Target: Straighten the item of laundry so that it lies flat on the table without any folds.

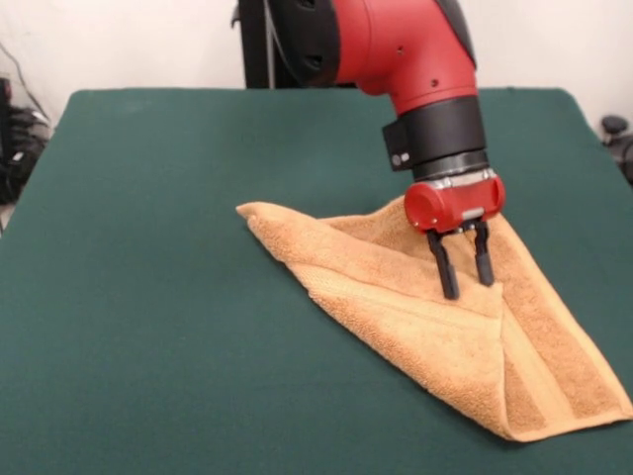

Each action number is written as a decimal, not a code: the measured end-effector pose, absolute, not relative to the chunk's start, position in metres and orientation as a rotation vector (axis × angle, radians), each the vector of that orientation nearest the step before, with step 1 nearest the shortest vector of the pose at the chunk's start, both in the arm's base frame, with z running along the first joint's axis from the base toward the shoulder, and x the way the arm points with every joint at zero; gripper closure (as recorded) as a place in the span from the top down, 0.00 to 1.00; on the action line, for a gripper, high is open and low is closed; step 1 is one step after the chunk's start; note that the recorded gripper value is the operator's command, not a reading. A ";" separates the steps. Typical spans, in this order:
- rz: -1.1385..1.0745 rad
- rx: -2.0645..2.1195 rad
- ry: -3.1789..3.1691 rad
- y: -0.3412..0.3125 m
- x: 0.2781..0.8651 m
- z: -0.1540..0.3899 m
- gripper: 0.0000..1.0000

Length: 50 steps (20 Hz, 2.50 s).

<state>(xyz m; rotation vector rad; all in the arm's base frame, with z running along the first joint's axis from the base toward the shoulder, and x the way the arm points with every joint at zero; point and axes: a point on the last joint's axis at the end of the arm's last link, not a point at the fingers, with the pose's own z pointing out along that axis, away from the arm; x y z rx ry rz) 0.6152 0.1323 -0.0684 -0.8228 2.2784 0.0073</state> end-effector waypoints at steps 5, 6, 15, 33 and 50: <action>0.007 -0.836 2.277 0.136 0.613 -0.069 0.00; 0.008 -0.839 2.276 0.138 0.613 -0.070 0.00; 0.001 -0.850 2.274 0.138 0.612 -0.070 0.00; 0.078 -0.683 2.445 0.076 0.647 -0.051 0.00; 0.027 -0.558 2.421 -0.031 0.680 -0.018 0.00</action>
